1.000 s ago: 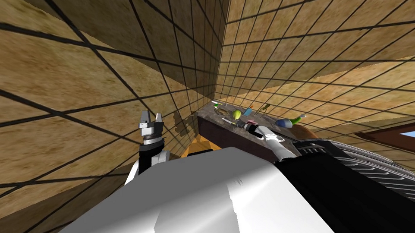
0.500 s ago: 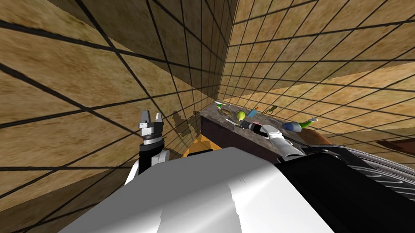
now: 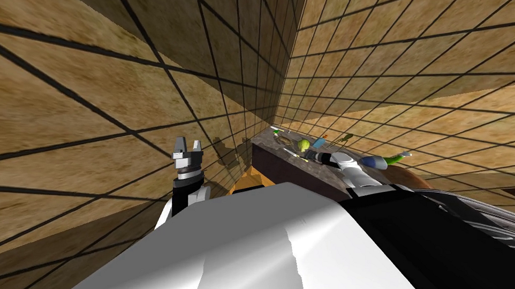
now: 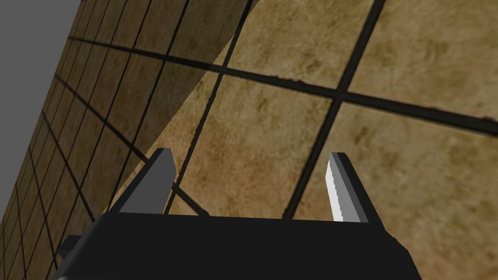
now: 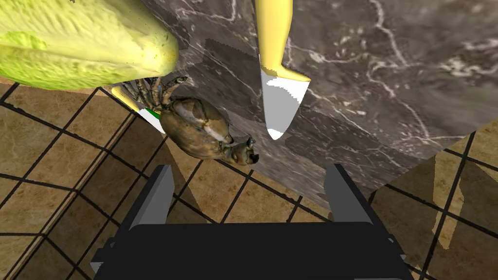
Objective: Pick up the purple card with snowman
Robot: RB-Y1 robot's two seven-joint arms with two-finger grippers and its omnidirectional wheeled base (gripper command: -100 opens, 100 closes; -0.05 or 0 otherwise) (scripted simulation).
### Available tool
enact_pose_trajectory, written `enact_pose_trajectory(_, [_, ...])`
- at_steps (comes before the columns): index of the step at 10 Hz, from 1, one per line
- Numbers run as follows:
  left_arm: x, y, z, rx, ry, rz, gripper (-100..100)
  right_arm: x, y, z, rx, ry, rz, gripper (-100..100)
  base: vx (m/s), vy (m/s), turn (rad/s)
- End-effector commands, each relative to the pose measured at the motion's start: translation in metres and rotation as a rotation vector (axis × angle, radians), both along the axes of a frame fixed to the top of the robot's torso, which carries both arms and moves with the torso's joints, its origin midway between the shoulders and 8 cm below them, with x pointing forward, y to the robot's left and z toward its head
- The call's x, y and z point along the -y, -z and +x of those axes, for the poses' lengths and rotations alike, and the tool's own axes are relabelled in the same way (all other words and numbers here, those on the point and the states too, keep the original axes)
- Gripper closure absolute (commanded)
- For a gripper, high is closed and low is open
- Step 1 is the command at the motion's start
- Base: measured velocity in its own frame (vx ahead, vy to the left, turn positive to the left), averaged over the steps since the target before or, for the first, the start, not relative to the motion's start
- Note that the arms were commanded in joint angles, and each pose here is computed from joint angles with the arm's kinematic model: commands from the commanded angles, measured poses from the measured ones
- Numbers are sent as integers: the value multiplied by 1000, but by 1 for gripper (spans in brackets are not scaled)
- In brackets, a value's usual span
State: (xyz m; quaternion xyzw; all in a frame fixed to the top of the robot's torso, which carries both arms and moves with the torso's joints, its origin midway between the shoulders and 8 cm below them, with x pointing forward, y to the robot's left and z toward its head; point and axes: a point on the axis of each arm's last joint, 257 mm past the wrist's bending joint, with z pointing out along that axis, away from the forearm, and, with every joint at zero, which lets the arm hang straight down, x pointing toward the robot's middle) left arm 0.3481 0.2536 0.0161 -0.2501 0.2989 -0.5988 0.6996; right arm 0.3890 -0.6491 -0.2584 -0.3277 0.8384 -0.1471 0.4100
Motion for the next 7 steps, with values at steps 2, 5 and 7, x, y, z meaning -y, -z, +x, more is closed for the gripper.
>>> enact_pose_trajectory(2, [0, 0, 0, 0, 0, 0, 0, 40, -9, -20, -65, 30, -103, -100, 7, 27, 93])
enact_pose_trajectory(5, [0, 0, 0, 0, 0, 0, 0, 65, -13, -35, -114, 48, -169, -100, 3, 20, 77])
enact_pose_trajectory(7, [0, 0, 0, 0, 0, 0, 0, 85, -19, -45, -152, 57, -226, -100, 0, 10, 36])
